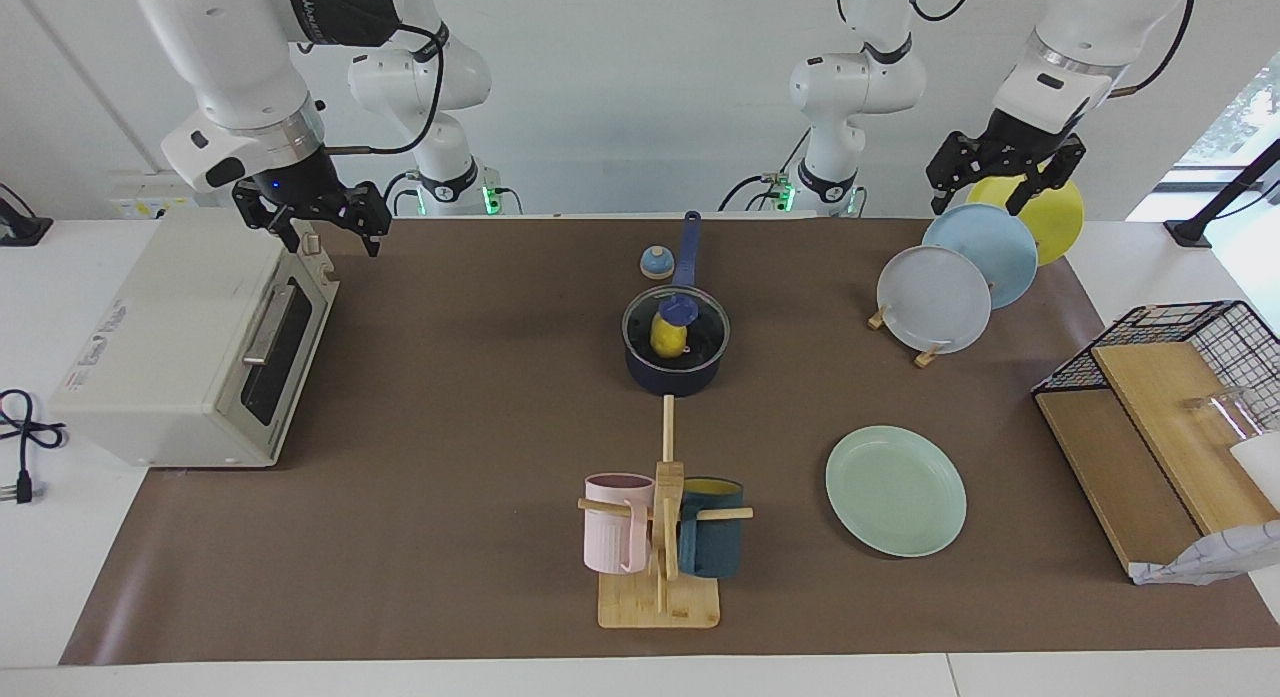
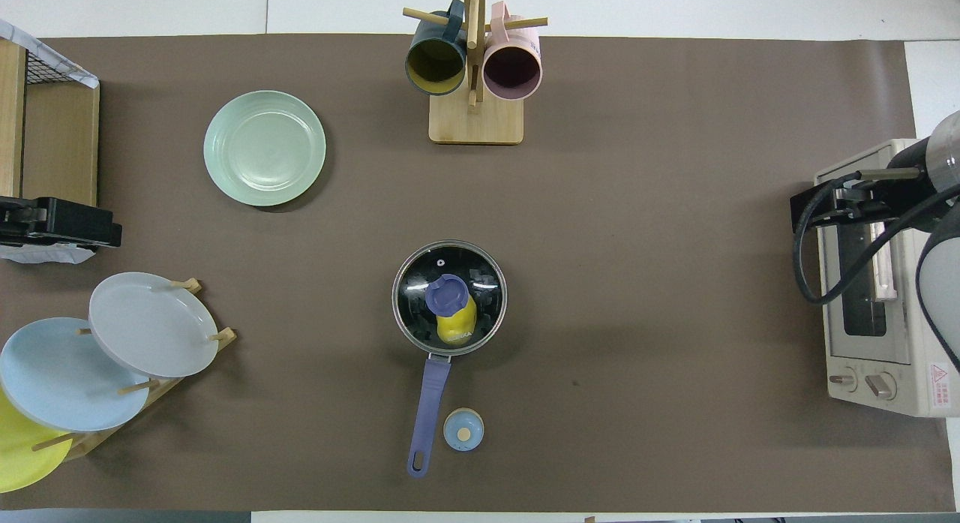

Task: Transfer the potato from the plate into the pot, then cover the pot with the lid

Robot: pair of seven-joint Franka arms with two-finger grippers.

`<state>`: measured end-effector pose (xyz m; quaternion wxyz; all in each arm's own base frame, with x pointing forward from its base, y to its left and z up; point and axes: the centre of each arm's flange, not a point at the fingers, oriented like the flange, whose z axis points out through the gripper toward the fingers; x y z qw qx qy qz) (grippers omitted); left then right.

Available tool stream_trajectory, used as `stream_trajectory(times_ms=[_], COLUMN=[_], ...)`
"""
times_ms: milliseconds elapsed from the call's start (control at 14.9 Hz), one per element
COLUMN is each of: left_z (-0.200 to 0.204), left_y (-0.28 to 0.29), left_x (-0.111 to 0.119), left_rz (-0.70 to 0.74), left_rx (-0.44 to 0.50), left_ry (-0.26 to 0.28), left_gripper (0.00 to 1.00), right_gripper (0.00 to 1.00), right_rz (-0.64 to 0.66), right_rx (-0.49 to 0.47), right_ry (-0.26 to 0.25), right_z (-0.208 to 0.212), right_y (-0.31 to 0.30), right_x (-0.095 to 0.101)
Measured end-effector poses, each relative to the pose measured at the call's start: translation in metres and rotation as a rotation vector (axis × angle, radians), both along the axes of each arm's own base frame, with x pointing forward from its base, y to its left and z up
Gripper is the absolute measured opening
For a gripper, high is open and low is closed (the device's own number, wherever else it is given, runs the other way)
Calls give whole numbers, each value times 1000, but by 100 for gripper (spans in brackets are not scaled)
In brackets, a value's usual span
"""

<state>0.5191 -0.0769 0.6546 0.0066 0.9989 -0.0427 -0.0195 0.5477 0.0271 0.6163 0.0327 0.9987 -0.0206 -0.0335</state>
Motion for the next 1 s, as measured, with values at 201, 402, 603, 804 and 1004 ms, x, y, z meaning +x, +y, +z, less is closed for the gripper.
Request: stream_trajectory(times_ms=[201, 402, 603, 804, 1004], left_z=[-11, -11, -11, -10, -10], left_y=[-1, -2, -3, -4, -4], left_x=[6, 5, 5, 5, 5], left_rz=[-1, -4, -6, -6, -7], left_rx=[2, 2, 2, 2, 2], left_ry=[25, 25, 25, 24, 24], left_gripper=[100, 100, 100, 100, 100], right_gripper=[100, 100, 100, 100, 100], right_rz=[1, 33, 42, 43, 40], right_rx=[0, 3, 4, 4, 4], right_ry=[1, 3, 3, 3, 3], right_z=[0, 0, 0, 0, 0], right_y=[-3, -7, -3, -3, -5], right_x=[0, 0, 0, 0, 0])
